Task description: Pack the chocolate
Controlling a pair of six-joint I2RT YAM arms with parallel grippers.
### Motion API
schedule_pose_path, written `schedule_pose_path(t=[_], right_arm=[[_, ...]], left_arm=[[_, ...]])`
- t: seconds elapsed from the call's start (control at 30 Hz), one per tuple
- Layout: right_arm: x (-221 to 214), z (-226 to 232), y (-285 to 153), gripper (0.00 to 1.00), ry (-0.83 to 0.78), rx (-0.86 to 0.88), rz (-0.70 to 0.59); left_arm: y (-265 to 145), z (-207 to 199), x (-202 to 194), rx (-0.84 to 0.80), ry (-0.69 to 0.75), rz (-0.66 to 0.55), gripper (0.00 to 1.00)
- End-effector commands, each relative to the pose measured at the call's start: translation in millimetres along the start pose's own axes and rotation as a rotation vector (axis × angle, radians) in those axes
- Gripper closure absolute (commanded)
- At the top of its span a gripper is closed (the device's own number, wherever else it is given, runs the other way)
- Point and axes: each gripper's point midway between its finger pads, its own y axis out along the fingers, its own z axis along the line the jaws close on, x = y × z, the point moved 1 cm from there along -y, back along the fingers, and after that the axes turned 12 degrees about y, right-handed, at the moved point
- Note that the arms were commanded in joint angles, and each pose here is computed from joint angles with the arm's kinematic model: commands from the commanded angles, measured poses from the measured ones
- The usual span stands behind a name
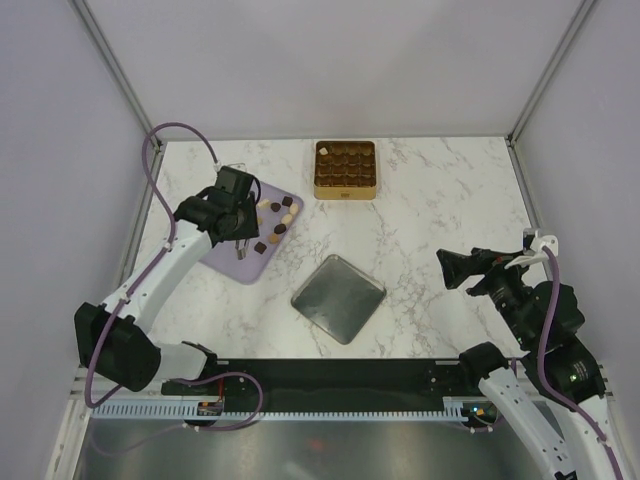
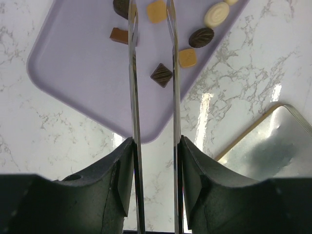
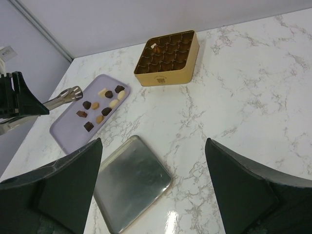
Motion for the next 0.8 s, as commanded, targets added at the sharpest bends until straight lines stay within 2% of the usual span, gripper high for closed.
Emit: schedule_pose_path(t=[0.0, 0.23, 0.57, 0.77], right_arm=[[8, 10, -7, 0.05, -0.002, 0.045, -0.023], [11, 13, -9, 0.05, -0.006, 0.056, -0.028], [14, 15, -11, 0.05, -0.005, 0.064, -0.037], [16, 15, -12, 0.05, -0.007, 0.062, -0.044]], left_arm=[[-2, 21, -16, 0.079, -0.095, 0.033, 0.52], [7, 36, -39, 0.125, -0.13, 0.089, 0.51], [22, 26, -45, 0.081, -0.13, 0.112, 0.44], [31, 22, -48, 0.074, -0.126, 0.131, 0.43]])
